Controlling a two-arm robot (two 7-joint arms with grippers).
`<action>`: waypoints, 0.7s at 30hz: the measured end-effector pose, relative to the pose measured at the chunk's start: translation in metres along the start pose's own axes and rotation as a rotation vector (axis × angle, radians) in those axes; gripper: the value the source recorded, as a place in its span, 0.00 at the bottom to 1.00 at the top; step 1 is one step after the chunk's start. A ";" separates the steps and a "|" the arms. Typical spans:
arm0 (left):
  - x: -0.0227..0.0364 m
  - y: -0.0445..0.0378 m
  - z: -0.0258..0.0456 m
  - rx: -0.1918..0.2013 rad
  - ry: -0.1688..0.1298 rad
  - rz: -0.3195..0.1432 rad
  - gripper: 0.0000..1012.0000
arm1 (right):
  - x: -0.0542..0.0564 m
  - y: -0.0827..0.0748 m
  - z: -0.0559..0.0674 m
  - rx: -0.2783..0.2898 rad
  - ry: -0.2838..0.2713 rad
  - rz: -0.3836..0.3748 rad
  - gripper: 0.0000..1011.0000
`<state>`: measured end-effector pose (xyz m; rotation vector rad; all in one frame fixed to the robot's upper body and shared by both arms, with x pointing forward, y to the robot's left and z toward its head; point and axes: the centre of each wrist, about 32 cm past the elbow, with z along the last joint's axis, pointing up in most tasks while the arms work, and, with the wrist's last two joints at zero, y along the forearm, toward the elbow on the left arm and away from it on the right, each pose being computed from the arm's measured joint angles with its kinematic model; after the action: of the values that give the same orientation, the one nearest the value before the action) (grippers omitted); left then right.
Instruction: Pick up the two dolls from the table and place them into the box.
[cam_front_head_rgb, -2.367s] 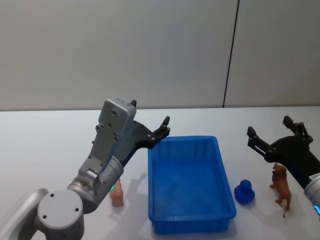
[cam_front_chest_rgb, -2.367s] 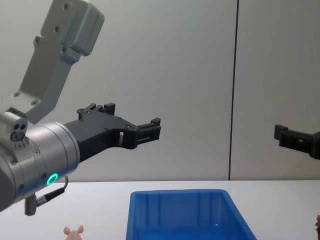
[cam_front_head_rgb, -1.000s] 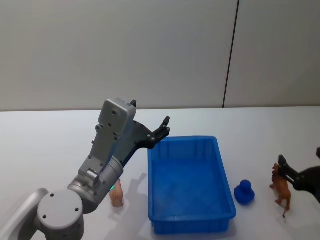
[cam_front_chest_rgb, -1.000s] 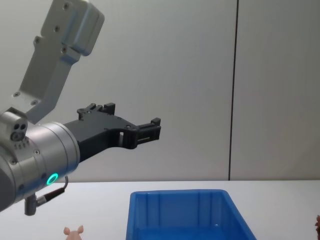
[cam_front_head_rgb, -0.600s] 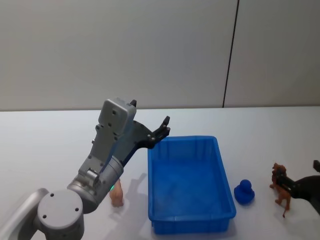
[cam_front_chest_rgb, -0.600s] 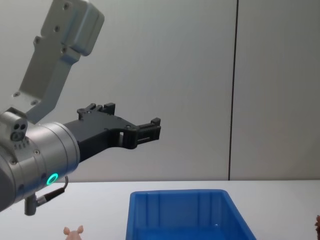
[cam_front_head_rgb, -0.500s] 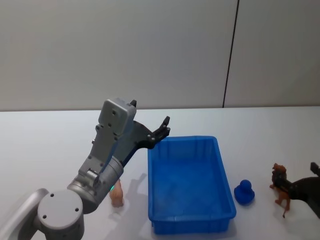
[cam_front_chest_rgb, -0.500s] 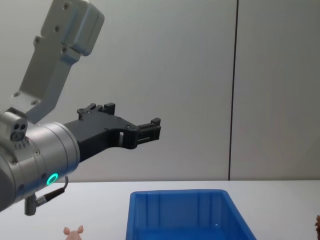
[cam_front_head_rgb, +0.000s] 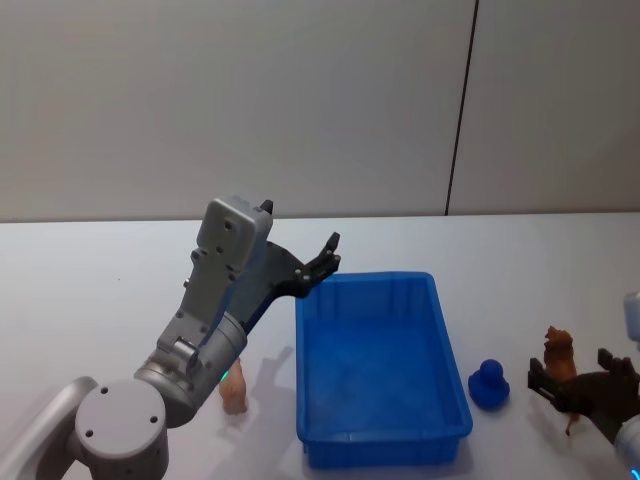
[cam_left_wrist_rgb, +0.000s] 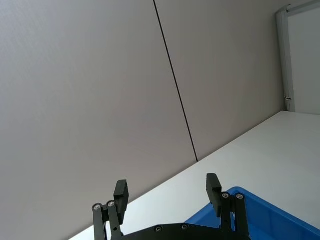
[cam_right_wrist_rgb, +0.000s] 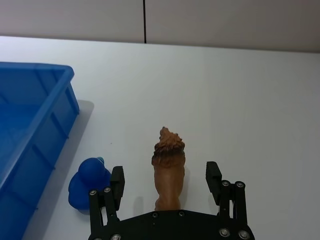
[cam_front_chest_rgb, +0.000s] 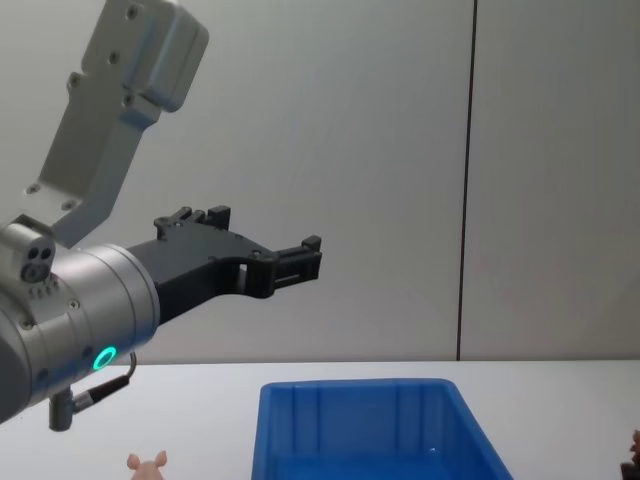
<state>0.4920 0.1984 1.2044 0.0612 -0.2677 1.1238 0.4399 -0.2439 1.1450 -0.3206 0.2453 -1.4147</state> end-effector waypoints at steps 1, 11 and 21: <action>0.0000 0.0000 0.0000 0.000 0.000 0.000 0.99 | 0.000 0.001 -0.001 -0.005 0.002 0.000 0.99; 0.0000 0.0000 0.0000 0.000 0.000 0.000 0.99 | -0.004 0.015 -0.006 -0.052 0.020 -0.016 0.99; 0.0000 0.0000 0.0000 0.000 0.000 0.000 0.99 | -0.006 0.024 -0.008 -0.068 0.025 -0.031 0.93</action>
<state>0.4920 0.1984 1.2044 0.0611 -0.2676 1.1237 0.4586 -0.2353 1.1289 -0.3641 0.3111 -1.4435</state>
